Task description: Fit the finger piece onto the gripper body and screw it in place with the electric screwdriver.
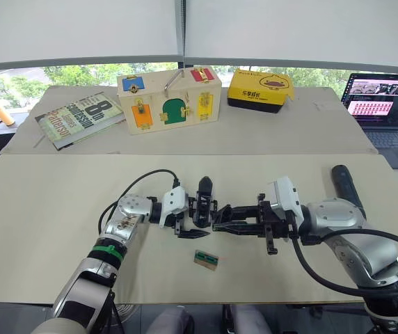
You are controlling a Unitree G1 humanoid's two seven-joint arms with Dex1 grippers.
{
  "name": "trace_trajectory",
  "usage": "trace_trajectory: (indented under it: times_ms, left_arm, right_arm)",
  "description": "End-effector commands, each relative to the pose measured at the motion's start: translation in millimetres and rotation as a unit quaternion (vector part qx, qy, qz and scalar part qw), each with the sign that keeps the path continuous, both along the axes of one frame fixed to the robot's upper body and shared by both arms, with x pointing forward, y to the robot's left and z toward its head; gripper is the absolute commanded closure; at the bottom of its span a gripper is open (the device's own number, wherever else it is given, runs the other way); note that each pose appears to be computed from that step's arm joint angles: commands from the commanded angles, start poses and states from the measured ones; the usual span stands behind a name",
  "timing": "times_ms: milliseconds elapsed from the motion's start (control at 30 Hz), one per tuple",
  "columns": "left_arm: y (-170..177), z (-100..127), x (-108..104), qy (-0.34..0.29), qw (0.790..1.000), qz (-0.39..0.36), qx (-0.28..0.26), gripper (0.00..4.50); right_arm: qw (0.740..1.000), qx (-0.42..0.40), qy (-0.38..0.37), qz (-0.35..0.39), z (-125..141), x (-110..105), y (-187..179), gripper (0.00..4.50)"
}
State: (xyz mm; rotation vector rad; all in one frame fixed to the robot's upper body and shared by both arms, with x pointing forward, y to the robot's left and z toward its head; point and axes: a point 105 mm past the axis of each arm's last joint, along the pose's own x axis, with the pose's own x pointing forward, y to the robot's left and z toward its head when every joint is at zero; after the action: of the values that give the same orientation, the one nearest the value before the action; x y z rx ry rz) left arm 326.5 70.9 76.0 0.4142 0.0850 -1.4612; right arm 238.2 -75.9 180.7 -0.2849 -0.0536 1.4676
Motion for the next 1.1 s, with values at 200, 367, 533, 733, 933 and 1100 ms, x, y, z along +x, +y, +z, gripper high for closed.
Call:
trace_trajectory:
  times_ms: [200, 367, 533, 733, 933, 1100]
  left_arm:
    - [14.1, -11.7, 1.2, 0.008, 1.0, 0.016, 0.025, 2.14]
    - [14.2, -12.1, 1.0, 0.009, 0.999, 0.013, 0.028, 2.14]
    - [13.7, -14.0, 0.9, 0.017, 0.999, 0.012, 0.033, 2.14]
    - [13.6, -18.0, -3.3, 0.04, 0.998, 0.006, 0.042, 2.14]
    - [16.8, -20.3, -3.7, 0.054, 0.997, 0.018, 0.054, 2.14]
    - [19.3, -23.8, -4.5, 0.059, 0.996, 0.025, 0.062, 2.14]
  right_arm:
    - [1.0, 0.002, -0.027, 0.011, 13.9, -0.9, 10.2, 4.09]
    - [0.999, -0.009, -0.041, 0.014, 17.9, 5.6, 26.3, 4.09]
    - [0.998, -0.05, -0.046, -0.006, 6.4, 21.2, 39.3, 4.09]
    - [0.996, -0.077, -0.035, -0.031, -5.8, 32.3, 43.0, 4.09]
    - [0.996, -0.076, -0.028, -0.041, -8.9, 33.8, 43.6, 4.09]
    - [0.996, -0.079, -0.025, -0.041, -11.7, 33.9, 44.3, 4.09]
